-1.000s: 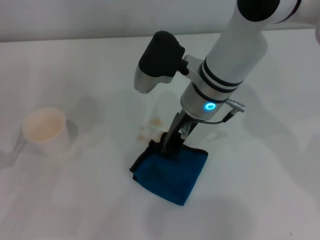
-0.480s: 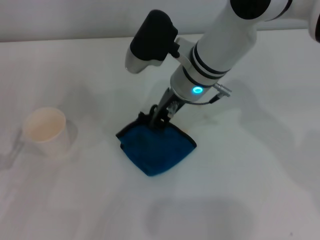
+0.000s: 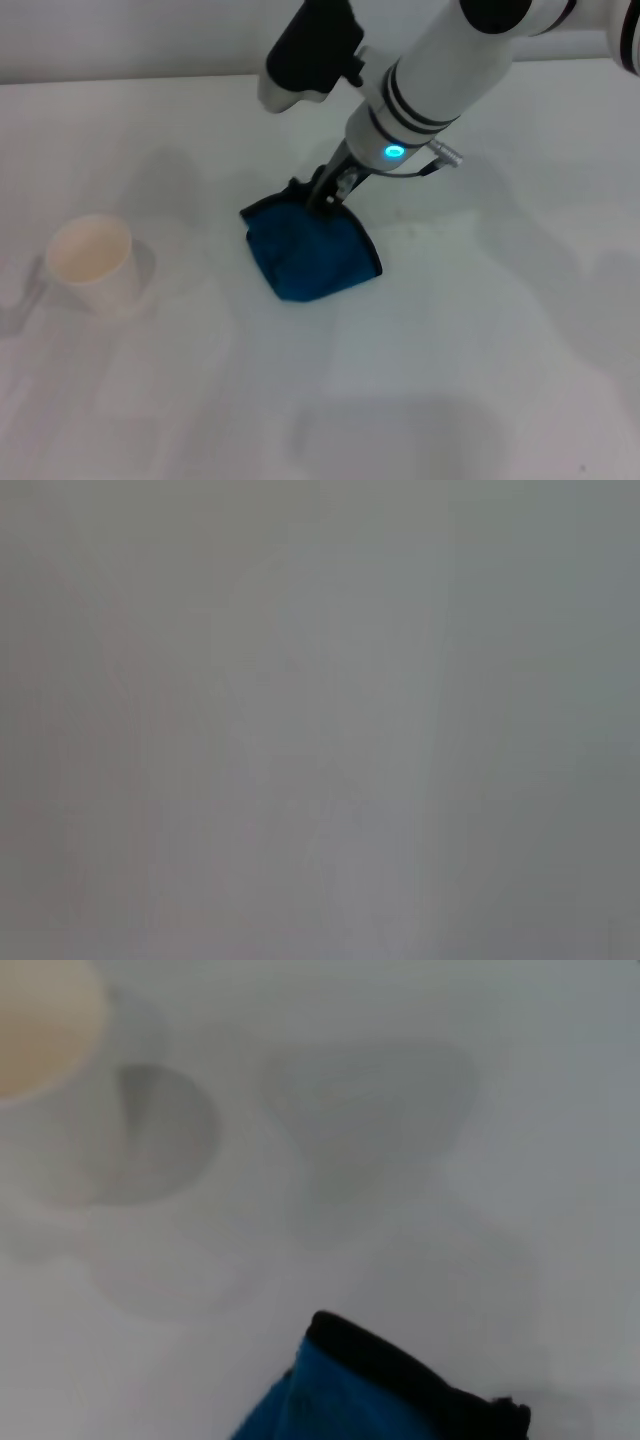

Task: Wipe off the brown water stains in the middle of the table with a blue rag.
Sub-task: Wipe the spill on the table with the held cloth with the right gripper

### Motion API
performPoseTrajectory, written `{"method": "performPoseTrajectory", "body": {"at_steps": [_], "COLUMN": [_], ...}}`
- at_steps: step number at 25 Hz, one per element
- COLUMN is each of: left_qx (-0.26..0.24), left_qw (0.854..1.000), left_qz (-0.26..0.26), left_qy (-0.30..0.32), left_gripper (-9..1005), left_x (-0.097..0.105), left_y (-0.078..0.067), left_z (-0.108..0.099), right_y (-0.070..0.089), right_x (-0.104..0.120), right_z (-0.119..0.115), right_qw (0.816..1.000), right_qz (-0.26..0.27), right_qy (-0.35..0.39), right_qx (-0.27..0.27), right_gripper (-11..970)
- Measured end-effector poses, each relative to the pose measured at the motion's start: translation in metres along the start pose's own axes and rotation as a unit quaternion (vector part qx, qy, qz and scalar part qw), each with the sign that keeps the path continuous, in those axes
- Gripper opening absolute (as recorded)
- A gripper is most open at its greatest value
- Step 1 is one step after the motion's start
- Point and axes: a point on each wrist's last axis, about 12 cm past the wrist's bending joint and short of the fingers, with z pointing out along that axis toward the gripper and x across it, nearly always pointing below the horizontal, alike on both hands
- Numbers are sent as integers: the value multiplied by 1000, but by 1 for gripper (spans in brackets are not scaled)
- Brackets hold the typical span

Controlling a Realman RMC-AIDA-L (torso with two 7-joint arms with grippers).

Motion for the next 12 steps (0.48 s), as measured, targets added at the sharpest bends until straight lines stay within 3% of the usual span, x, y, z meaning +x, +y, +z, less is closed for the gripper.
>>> {"method": "performPoseTrajectory", "body": {"at_steps": [12], "left_qx": [-14], "left_qw": [1000], "left_qz": [1], "left_qy": [-3], "left_gripper": [885], "left_x": [-1], "left_y": [5], "left_z": [-3], "right_y": [-57], "right_x": [18], "right_z": [-30], "right_qw": [992], "right_qz": [65], "right_qy": [36], "right_qx": [97], "right_gripper": [77]}}
